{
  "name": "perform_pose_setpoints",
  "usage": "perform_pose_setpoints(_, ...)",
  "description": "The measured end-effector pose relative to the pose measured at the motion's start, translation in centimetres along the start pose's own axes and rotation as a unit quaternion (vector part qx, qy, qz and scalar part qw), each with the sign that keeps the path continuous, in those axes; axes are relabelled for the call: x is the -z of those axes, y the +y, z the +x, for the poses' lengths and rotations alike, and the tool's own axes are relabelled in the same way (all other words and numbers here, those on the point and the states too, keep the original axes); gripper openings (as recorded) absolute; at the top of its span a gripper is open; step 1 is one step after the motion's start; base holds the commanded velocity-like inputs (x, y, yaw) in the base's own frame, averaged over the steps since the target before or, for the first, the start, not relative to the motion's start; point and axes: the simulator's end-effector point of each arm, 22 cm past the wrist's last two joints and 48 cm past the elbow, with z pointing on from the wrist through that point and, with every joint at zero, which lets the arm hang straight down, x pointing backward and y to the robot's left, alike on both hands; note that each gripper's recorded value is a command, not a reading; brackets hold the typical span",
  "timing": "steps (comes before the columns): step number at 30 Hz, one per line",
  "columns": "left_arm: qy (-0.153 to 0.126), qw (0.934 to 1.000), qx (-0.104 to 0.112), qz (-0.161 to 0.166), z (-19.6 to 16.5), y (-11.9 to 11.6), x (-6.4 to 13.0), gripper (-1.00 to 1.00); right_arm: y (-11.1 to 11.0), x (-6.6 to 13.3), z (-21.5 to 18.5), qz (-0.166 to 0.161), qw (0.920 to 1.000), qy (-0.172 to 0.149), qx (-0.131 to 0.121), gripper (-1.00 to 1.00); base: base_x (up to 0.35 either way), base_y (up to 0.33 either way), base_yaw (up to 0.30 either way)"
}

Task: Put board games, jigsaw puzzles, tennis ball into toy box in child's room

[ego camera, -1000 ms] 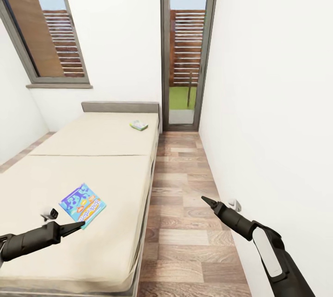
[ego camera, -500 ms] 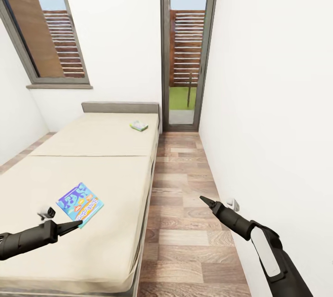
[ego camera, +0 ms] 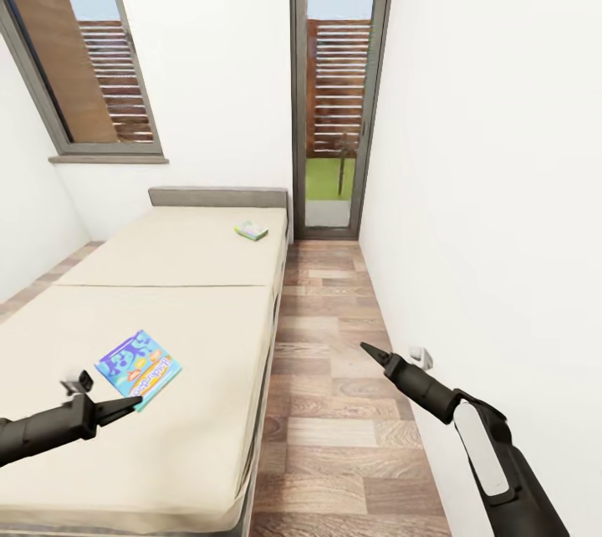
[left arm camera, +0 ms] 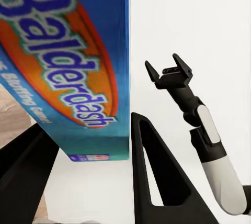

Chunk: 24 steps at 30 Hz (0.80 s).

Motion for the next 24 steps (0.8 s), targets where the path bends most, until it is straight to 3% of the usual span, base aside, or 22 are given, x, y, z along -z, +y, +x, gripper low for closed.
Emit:
perform_pose_setpoints(6,-0.007,1.0000,-0.005,0.002,-1.4,-1.5,1.5,-1.00,1.0,0.1,-0.4,-0.001,1.0000,0.000,0.001,1.00,0.000,0.000,0.000)
perform_pose_setpoints(11,-0.016,0.9997,-0.005,0.017,-2.1,-2.9,1.8,-1.00,1.8,0.1,-0.7,-0.001,1.0000,-0.001,0.002,1.00,0.000,0.000,0.000)
perform_pose_setpoints(24,-0.019,0.9996,-0.005,0.019,-2.7,-4.3,2.2,-1.00,3.7,0.1,-1.1,-0.010,1.0000,0.000,-0.003,1.00,0.000,0.000,0.000)
